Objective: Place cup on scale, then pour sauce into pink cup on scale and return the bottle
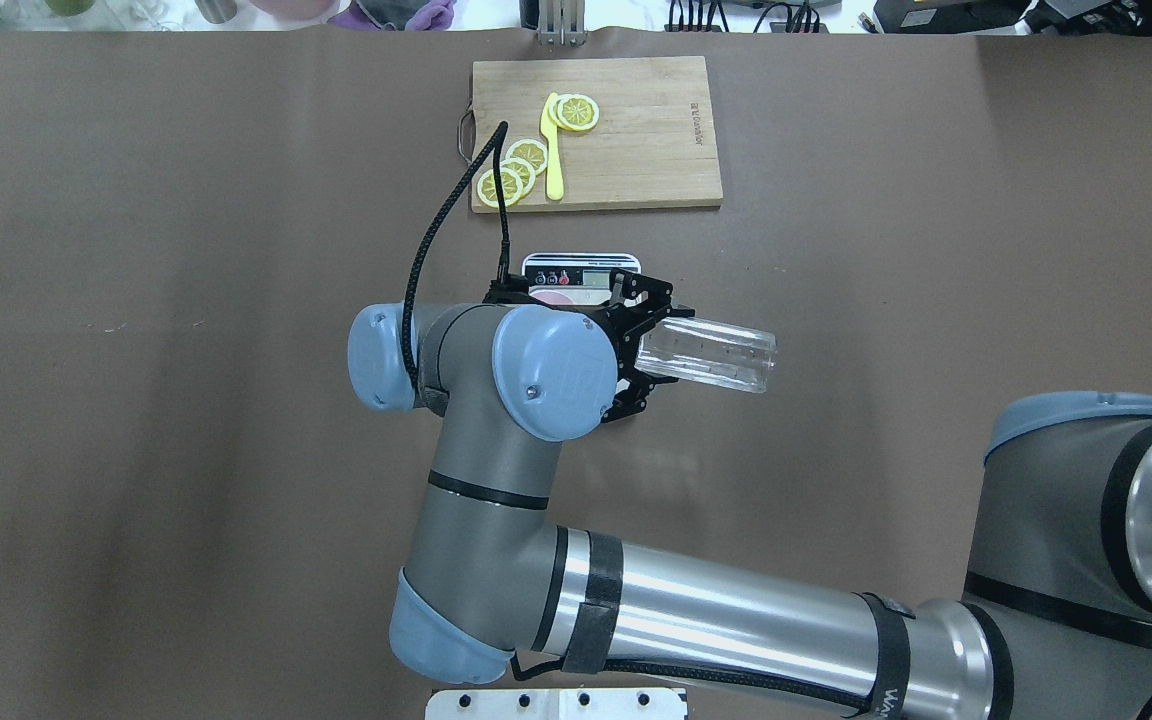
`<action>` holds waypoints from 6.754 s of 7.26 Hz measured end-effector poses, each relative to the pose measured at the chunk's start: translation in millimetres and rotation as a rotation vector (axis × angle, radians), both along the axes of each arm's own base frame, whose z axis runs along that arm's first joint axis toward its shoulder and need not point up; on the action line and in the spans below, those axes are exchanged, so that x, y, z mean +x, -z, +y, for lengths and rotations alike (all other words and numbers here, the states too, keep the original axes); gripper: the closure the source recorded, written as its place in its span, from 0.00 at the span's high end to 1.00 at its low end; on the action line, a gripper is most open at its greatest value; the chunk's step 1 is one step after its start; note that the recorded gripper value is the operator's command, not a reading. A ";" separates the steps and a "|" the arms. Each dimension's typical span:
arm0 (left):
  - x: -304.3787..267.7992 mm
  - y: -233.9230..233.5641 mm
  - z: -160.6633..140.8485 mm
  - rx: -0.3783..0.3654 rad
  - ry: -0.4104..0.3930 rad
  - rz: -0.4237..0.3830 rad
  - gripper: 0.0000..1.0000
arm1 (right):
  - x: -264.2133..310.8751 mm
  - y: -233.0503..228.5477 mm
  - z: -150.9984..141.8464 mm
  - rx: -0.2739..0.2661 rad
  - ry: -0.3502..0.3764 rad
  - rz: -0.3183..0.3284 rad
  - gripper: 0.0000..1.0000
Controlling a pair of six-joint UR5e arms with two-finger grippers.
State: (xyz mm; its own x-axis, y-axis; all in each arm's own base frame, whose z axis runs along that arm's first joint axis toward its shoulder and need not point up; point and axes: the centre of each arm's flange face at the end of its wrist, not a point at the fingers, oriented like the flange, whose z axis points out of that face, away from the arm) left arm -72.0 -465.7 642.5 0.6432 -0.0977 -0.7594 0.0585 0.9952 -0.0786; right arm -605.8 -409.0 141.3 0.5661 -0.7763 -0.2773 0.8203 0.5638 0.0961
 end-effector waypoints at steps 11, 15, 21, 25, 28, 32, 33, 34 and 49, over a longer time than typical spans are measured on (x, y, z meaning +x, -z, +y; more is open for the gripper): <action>-0.3 7.8 -8.2 0.019 -0.001 -0.002 0.99 | 103.9 -35.5 -56.1 0.129 -0.063 -0.343 0.32; 0.1 10.5 -11.4 0.024 -0.002 -0.002 0.99 | 165.0 -49.9 -85.0 0.168 -0.048 -0.508 0.32; 2.8 37.9 -49.8 0.020 0.039 -0.001 0.99 | 240.0 -125.9 -82.5 0.220 -0.046 -0.753 0.33; 3.7 41.9 -52.2 0.027 0.037 -0.003 0.99 | 305.7 -165.8 -89.9 0.208 -0.098 -0.841 0.33; 2.5 42.6 -51.8 0.038 0.033 -0.023 0.99 | 348.3 -221.7 -99.3 0.157 -0.217 -0.808 0.34; -2.4 46.9 -52.4 0.059 0.033 -0.095 0.99 | 380.6 -276.3 -99.2 0.080 -0.301 -0.923 0.34; -2.4 48.5 -52.1 0.061 0.033 -0.095 0.99 | 388.6 -290.4 -97.4 0.090 -0.304 -0.955 0.34; -2.3 49.1 -52.0 0.061 0.034 -0.094 0.99 | 396.3 -297.3 -95.9 0.098 -0.308 -0.977 0.34; 2.3 56.4 -52.7 0.134 -0.022 -0.028 0.98 | 431.9 -368.1 -88.0 0.086 -0.361 -1.361 0.34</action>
